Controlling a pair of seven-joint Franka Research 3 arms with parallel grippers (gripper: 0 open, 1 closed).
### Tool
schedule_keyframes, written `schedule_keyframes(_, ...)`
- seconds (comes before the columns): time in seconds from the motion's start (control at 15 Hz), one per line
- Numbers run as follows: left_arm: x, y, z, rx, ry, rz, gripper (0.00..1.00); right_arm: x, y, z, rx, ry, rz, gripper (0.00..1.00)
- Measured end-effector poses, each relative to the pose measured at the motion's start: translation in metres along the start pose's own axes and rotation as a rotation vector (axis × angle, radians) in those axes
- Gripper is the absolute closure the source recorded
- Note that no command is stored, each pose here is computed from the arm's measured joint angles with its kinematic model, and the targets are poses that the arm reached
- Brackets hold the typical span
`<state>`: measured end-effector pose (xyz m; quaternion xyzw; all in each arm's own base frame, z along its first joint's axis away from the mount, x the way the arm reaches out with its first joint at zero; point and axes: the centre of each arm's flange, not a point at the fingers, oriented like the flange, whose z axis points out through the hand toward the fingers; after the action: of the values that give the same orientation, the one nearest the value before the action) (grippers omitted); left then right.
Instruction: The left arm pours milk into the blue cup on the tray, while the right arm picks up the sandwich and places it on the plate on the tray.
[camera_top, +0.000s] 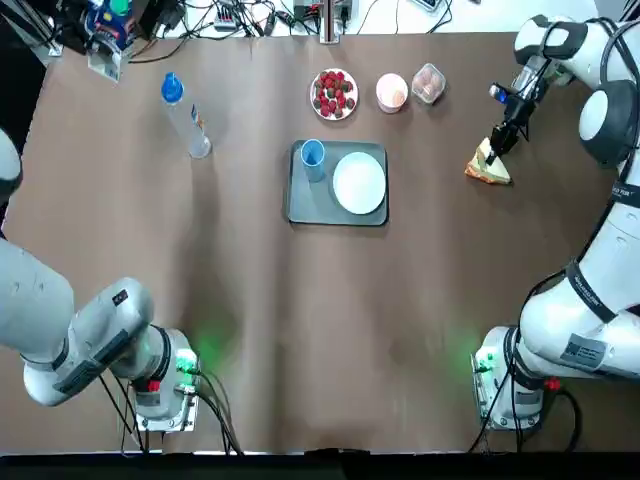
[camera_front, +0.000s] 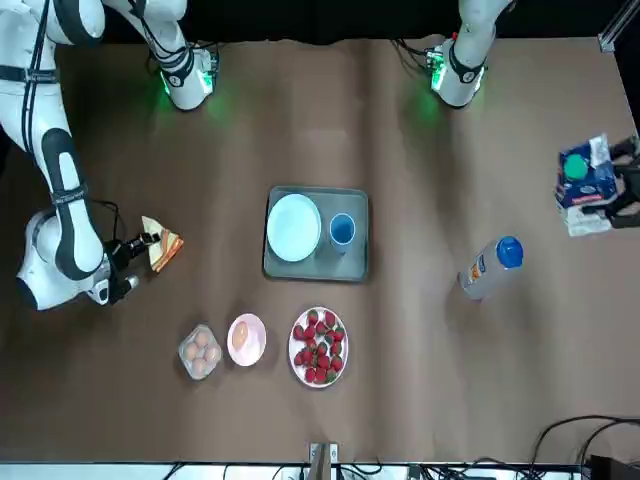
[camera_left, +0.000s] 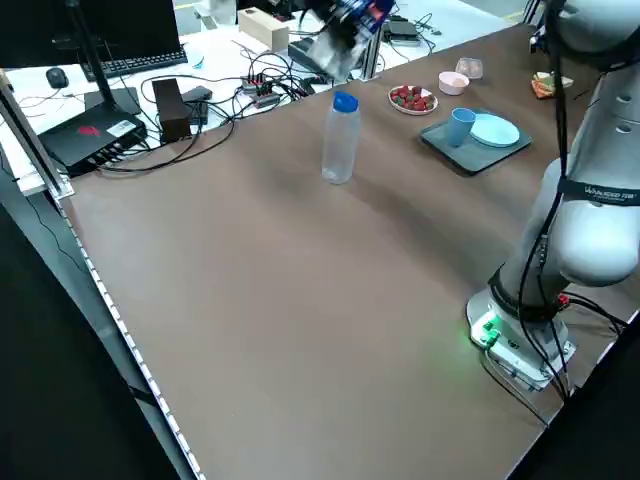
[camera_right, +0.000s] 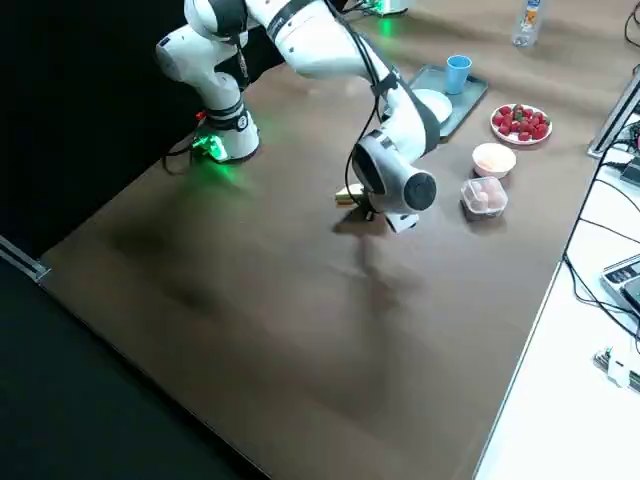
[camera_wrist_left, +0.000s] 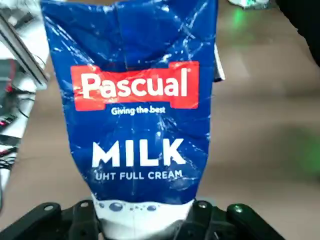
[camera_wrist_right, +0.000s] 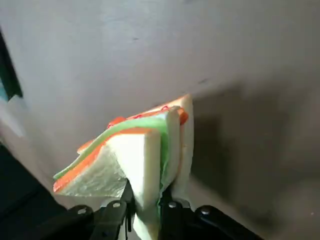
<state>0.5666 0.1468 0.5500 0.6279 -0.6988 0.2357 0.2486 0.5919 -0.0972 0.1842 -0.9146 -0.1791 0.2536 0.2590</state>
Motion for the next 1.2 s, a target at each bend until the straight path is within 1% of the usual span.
schedule_keyframes(0.13, 0.065, -0.006, 0.022, -0.056, -0.117, -0.048, 0.51, 0.006, -0.016, -0.011, 0.0, -0.015, -0.022, 0.78)
schedule_keyframes(0.27, 0.126, -0.017, 0.065, -0.098, -0.265, -0.097, 0.51, 0.016, -0.04, -0.021, -0.007, -0.013, -0.013, 0.84)
schedule_keyframes(0.47, 0.201, -0.025, 0.141, -0.111, -0.472, -0.147, 0.5, 0.04, -0.098, -0.023, -0.006, -0.013, 0.04, 0.85)
schedule_keyframes(0.53, 0.236, -0.022, 0.187, -0.095, -0.592, -0.176, 0.5, 0.058, -0.144, -0.014, -0.024, -0.031, 0.065, 0.85)
schedule_keyframes(0.73, 0.274, -0.019, 0.255, -0.049, -0.727, -0.196, 0.5, 0.081, -0.203, 0.007, -0.006, -0.048, 0.089, 0.85)
schedule_keyframes(0.93, 0.293, -0.018, 0.326, 0.018, -0.868, -0.201, 0.5, 0.098, -0.248, 0.029, 0.014, -0.053, 0.12, 0.85)
schedule_keyframes(1.07, 0.295, -0.016, 0.372, 0.048, -0.953, -0.211, 0.48, 0.11, -0.271, 0.04, 0.011, -0.024, 0.144, 0.85)
schedule_keyframes(1.2, 0.295, -0.012, 0.408, 0.055, -0.995, -0.212, 0.48, 0.123, -0.293, 0.049, 0.023, 0.028, 0.181, 0.85)
